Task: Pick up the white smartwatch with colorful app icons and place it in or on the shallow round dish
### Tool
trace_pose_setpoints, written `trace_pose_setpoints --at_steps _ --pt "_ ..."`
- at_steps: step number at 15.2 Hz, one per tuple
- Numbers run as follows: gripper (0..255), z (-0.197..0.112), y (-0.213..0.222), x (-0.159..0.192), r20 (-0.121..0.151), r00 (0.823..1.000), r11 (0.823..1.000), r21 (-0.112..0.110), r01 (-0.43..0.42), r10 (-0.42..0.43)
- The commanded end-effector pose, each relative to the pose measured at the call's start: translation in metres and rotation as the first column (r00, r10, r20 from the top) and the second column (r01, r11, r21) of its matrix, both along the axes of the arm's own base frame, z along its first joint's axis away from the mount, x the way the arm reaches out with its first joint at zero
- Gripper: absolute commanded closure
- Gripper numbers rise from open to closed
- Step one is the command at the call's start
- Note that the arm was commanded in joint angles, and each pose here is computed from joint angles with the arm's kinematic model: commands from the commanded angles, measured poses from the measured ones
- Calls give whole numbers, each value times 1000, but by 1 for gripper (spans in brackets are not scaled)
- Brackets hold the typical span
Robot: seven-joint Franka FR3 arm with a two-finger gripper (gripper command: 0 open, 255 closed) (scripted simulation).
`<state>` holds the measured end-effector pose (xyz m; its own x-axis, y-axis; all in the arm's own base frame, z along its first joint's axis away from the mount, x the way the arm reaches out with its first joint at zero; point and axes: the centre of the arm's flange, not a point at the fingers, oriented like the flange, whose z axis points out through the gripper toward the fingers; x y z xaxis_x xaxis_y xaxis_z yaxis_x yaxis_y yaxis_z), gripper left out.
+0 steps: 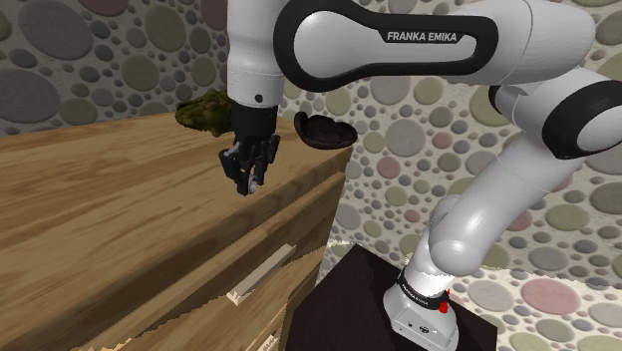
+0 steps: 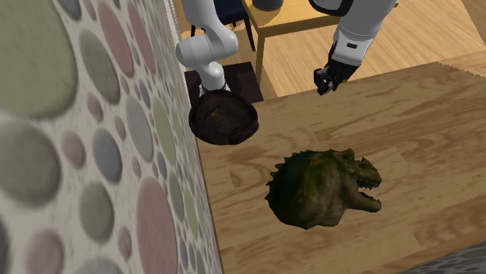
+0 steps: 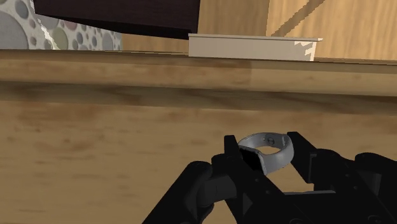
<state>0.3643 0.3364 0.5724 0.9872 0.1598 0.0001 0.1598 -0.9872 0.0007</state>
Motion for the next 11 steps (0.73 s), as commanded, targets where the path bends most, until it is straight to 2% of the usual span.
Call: trace_pose_setpoints --at_steps 1,8,11 --pt "255 0 0 0 0 1000 1000 0 0 0" --pt "255 0 0 0 0 1000 1000 0 0 0" --pt "255 16 0 0 0 1000 1000 0 0 0"
